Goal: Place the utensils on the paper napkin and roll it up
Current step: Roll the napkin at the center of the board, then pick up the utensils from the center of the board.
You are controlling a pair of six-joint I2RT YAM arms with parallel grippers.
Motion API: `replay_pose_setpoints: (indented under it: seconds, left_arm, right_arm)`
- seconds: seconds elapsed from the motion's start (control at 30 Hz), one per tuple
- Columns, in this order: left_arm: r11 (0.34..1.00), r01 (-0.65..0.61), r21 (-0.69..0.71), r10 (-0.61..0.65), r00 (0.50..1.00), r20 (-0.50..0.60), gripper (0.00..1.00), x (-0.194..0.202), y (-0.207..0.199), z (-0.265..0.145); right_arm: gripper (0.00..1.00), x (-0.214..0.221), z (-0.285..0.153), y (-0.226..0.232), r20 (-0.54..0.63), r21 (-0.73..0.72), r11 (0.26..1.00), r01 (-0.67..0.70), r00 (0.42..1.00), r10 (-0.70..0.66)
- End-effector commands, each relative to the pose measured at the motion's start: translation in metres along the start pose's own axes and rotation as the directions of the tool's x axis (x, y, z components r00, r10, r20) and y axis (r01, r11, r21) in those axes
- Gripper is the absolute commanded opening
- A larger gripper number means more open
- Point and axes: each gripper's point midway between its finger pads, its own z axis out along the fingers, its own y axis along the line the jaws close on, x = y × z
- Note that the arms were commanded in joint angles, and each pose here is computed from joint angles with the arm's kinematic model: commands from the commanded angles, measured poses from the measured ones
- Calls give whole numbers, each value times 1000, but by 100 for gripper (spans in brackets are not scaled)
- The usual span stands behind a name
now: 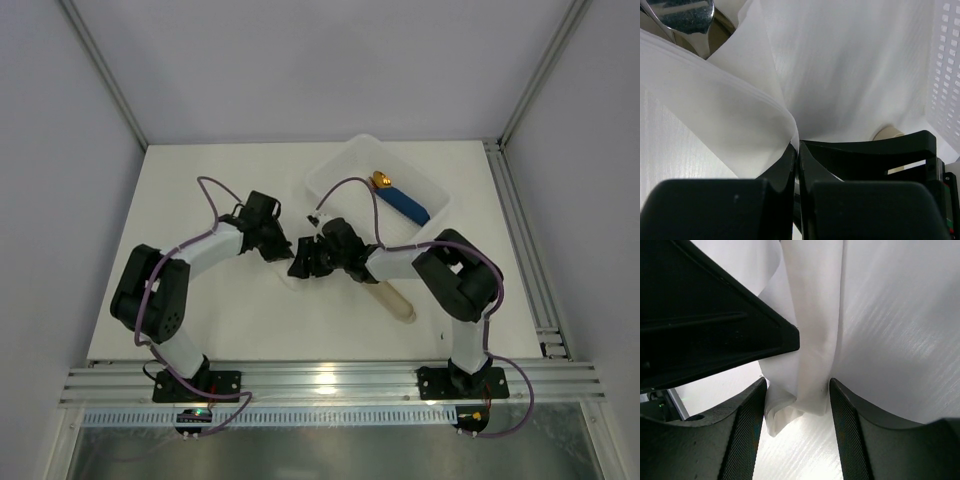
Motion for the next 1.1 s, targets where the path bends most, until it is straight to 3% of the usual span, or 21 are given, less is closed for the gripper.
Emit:
replay_pose_setpoints:
  seconds: [0.0, 0.47, 0.6, 0.87, 0.97, 1.07]
  left_arm:
    - [998, -3, 66, 1, 999, 33, 0, -12, -24, -3]
    - [998, -3, 63, 1, 1000, 23, 0, -14, -28, 6]
    - [998, -3, 61, 2, 1000, 16, 0, -15, -30, 11]
    - [999, -22, 47, 22, 1000, 3, 1, -17, -31, 21]
    - [998, -29, 48, 28, 1000, 6, 5, -19, -34, 22]
    - [998, -45, 45, 43, 999, 33, 19, -27, -38, 18]
  right_arm:
    - [57, -9, 2, -2, 55, -24, 998, -61, 997, 62]
    - [29, -1, 8, -7, 27, -61, 992, -112, 993, 114]
    - [26, 1, 9, -8, 26, -72, 990, -125, 992, 127]
    - [7, 4, 11, -8, 13, -85, 990, -116, 993, 118]
    - [4, 4, 11, -9, 15, -86, 990, -109, 994, 111]
    - [4, 5, 10, -9, 15, -84, 991, -108, 994, 110]
